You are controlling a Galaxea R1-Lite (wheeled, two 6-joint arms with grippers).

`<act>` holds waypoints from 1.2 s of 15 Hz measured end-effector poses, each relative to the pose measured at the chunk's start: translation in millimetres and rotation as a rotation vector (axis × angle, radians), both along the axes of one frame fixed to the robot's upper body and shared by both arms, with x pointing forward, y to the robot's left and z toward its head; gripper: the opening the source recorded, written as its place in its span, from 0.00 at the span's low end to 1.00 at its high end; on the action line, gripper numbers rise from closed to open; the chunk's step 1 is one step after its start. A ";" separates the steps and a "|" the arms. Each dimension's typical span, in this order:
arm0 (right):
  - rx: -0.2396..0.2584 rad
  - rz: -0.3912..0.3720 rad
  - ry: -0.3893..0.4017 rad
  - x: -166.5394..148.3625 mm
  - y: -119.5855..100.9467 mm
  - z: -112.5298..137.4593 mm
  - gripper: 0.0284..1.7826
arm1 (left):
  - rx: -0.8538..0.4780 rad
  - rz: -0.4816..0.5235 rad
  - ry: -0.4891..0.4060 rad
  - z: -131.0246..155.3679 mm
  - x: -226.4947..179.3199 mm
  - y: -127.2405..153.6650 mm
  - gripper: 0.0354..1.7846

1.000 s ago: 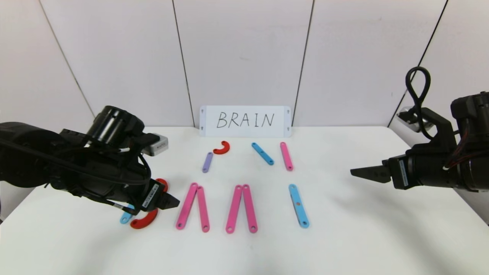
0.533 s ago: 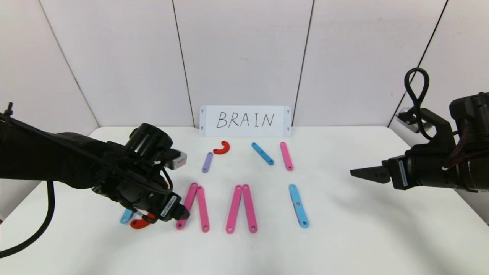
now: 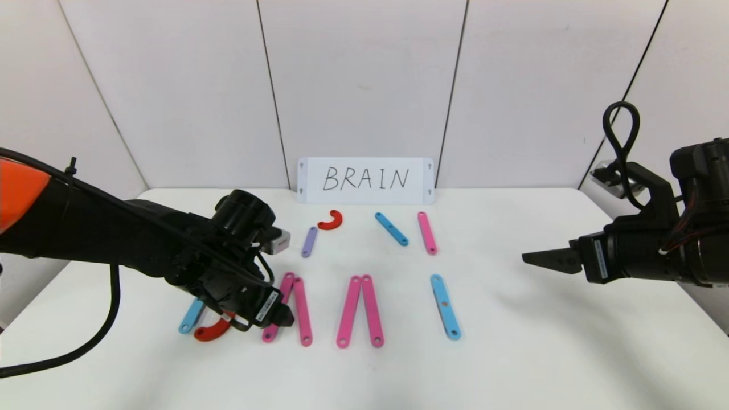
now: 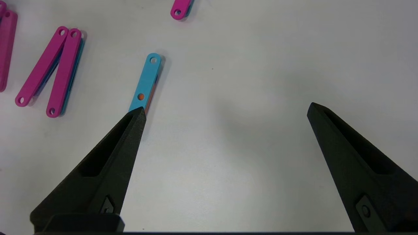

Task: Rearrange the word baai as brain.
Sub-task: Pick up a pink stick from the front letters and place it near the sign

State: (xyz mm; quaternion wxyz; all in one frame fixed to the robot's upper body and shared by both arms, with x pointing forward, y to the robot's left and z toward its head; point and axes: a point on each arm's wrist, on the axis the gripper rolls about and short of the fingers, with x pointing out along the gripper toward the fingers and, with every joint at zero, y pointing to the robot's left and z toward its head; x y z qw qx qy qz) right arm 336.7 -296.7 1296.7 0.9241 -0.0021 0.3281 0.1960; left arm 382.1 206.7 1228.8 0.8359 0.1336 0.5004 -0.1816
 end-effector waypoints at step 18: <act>-0.001 0.007 -0.002 -2.8 1.2 0.1 0.97 | -0.066 0.055 -0.104 27.4 27.9 -4.4 0.15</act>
